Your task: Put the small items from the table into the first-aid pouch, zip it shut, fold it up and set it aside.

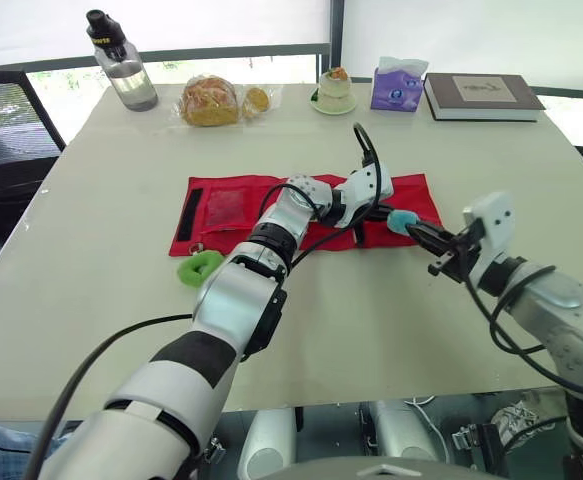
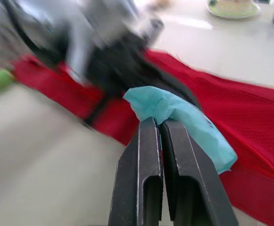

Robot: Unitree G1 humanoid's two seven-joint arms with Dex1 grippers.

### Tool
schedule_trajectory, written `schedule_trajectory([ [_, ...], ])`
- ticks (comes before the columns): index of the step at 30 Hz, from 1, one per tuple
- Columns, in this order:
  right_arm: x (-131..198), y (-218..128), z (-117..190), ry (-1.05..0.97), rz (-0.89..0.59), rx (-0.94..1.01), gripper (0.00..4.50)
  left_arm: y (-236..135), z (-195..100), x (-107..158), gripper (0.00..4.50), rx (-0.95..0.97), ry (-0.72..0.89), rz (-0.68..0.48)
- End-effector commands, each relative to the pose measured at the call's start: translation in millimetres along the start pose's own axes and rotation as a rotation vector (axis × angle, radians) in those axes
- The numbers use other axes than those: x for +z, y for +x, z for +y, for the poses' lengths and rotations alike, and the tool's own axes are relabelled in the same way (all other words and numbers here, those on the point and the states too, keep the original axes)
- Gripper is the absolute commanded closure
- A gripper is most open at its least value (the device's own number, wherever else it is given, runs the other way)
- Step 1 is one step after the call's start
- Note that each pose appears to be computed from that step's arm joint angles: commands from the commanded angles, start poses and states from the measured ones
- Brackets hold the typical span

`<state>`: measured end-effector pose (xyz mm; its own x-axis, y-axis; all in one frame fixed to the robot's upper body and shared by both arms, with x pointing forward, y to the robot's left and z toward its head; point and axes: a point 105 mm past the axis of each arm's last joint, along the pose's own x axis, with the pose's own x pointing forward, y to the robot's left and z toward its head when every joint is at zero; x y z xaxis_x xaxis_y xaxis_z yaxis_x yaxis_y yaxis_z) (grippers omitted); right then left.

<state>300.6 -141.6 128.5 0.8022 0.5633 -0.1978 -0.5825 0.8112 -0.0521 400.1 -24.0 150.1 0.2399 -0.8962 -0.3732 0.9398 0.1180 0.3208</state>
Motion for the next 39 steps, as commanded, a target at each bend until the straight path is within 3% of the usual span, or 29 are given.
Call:
schedule_trajectory([
  [1, -12, 0, -6, -0.086, 0.012, -0.010, 4.36, -3, 5, 23, 4.50, -0.006, 0.043, -0.062],
  [8, -31, 1, -12, -0.140, 0.072, -0.028, 4.36, 1, -2, 25, 4.50, -0.049, 0.044, -0.080],
  [18, 6, 33, -28, -0.035, -0.078, -0.167, 4.36, 6, -13, 22, 4.50, -0.107, 0.064, -0.073],
  [25, 7, 45, -41, 0.030, -0.059, -0.271, 4.36, 10, -13, 22, 4.50, -0.083, 0.048, -0.076],
  [33, 5, 21, -14, 0.034, -0.027, -0.134, 1.50, 19, -5, 25, 4.50, 0.019, -0.010, -0.087],
  [38, 7, -11, -7, 0.042, -0.033, -0.145, 1.50, 24, -1, 36, 4.50, 0.069, -0.047, -0.135],
  [39, 6, -17, -11, 0.043, -0.034, -0.175, 1.44, 23, 1, 38, 4.20, 0.078, -0.050, -0.150],
])
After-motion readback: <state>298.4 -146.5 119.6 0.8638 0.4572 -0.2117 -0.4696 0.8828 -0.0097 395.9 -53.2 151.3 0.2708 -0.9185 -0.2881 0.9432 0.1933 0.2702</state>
